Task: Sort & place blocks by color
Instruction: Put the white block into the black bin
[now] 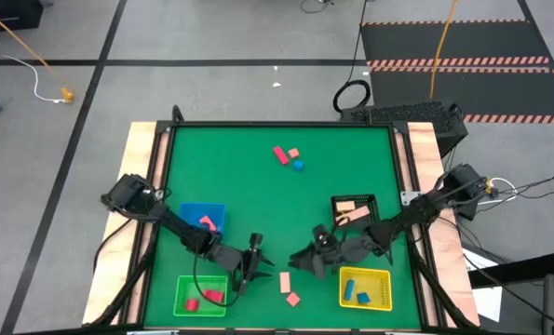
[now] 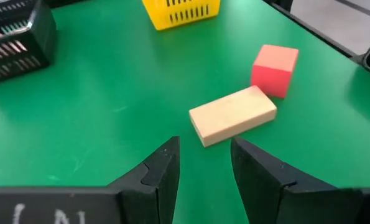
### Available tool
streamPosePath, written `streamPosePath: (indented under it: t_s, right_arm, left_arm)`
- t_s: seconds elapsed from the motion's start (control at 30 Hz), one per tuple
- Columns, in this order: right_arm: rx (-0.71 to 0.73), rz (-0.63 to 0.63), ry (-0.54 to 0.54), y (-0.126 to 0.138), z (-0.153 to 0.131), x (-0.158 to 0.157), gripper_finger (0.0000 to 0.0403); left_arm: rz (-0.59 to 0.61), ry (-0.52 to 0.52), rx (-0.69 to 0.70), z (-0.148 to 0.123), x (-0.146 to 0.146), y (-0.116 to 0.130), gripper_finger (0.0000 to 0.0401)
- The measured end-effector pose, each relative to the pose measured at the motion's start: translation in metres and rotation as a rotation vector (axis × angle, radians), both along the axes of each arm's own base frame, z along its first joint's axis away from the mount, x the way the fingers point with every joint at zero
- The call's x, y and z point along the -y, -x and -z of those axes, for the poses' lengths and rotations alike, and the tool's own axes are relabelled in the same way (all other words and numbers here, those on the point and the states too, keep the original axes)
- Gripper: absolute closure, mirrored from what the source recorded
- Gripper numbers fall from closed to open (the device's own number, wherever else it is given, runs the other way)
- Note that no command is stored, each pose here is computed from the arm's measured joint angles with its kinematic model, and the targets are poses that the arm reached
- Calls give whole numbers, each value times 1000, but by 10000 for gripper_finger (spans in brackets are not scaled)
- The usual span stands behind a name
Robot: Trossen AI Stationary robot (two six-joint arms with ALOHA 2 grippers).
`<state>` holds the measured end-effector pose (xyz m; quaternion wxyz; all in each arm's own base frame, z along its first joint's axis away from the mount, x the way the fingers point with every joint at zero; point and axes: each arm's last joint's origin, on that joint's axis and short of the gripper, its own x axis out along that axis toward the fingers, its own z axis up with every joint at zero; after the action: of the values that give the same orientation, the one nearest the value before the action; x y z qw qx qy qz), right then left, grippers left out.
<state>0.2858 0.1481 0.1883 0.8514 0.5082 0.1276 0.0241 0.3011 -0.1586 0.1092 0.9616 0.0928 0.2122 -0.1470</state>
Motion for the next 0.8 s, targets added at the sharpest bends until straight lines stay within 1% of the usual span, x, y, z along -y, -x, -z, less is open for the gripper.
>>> streamPosePath:
  t_s: [0.1,0.27,0.3,0.4,0.47,0.53,0.7,0.8]
  right_arm:
    - [-84,-30,-1,-9,-3,-7,216]
    - [-307,-28,-16,-20,-7,-19,216]
    - [-361,-32,-19,-22,-6,-21,216]
    - [-460,-23,-47,-28,-11,-25,216]
    - [-519,-21,-70,-32,-11,-28,216]
    - [-570,-22,-95,-37,-7,-29,216]
    - [-680,-60,-200,-49,13,-33,216]
    - [-742,-79,-225,-52,26,-32,216]
  left_arm:
    - [8,28,-13,1,-2,-3,256]
    - [-15,69,-77,-1,-2,1,256]
    - [-22,79,-84,-2,-2,1,256]
    - [-69,85,-154,-3,-2,9,256]
    - [-94,123,-166,-7,-1,9,256]
    - [-118,121,-201,-12,-2,15,256]
    - [-156,182,-224,-35,-5,24,256]
    - [-167,215,-237,-50,-6,32,256]
